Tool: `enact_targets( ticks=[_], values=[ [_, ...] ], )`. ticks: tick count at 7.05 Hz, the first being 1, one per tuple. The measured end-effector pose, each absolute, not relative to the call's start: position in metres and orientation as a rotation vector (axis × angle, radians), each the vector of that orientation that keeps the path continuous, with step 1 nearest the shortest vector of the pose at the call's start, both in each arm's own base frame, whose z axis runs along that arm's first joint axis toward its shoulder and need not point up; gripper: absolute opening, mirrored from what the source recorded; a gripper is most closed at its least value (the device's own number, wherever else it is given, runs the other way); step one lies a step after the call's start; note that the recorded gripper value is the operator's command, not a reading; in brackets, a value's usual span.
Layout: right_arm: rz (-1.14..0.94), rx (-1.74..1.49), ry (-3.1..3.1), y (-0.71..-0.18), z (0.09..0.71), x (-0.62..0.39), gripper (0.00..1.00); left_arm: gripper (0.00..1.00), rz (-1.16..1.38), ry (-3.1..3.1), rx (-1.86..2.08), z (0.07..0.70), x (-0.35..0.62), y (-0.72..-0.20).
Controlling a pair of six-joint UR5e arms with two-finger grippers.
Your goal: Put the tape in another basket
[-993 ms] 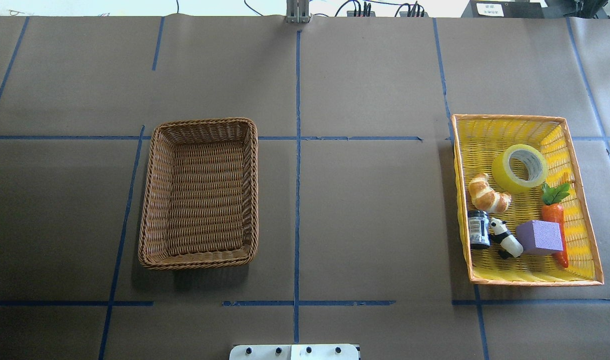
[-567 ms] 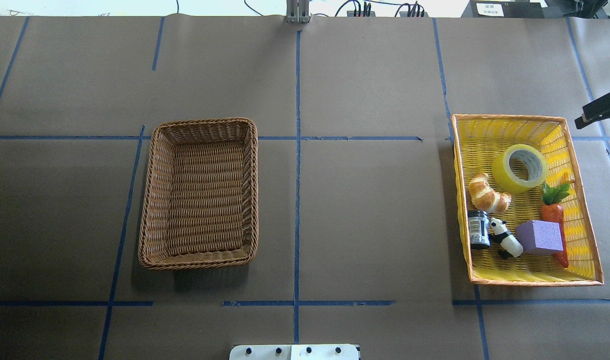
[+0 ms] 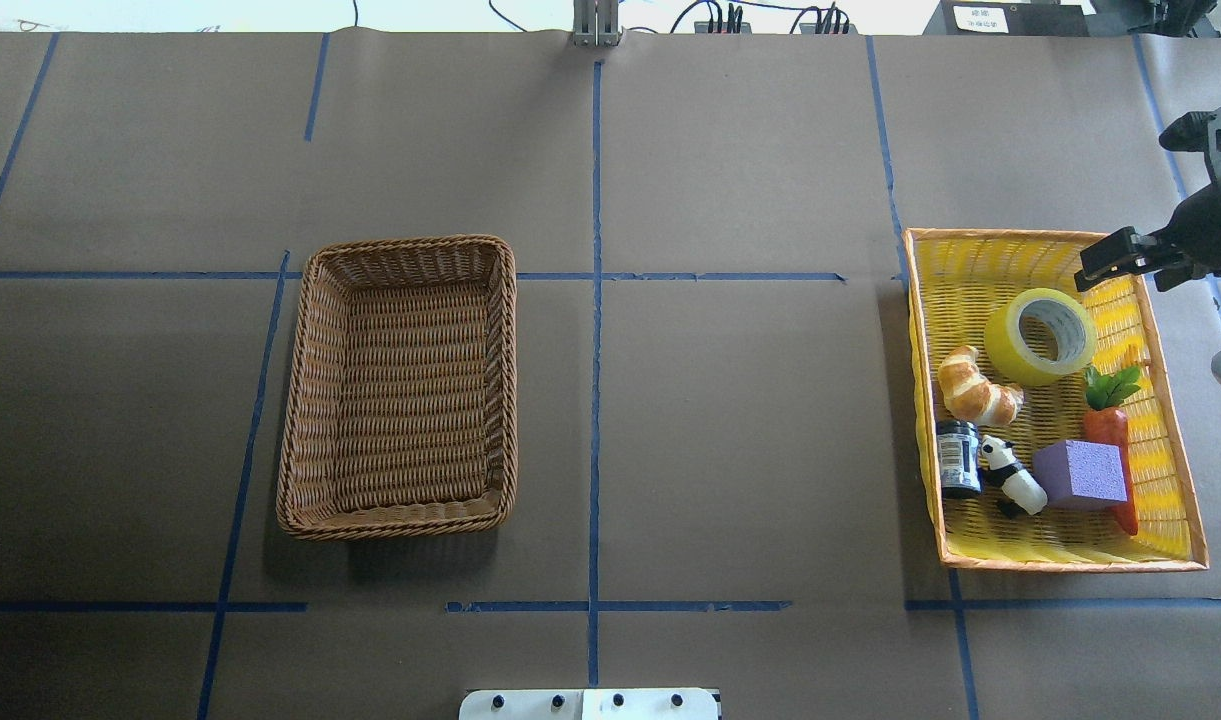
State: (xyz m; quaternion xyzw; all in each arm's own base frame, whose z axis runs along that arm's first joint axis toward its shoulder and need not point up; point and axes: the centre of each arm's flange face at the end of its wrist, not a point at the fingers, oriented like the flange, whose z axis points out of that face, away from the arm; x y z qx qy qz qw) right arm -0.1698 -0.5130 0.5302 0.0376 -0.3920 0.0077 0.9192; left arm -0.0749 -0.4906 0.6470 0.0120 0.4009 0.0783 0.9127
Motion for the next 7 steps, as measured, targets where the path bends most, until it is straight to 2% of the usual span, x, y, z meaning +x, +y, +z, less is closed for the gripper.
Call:
enact_targets(
  ticks=[2,7],
  values=[
    [0.015,0.092,-0.825,-0.514,0.560,-0.188,1.00,1.00,0.159,0.826,0.026,0.645,-0.074,-0.491],
    [-0.016,0.076,-0.815,-0.501,0.576,-0.210,1.00,1.00,0.158,0.826,0.031,0.642,-0.074,-0.493]
  ],
)
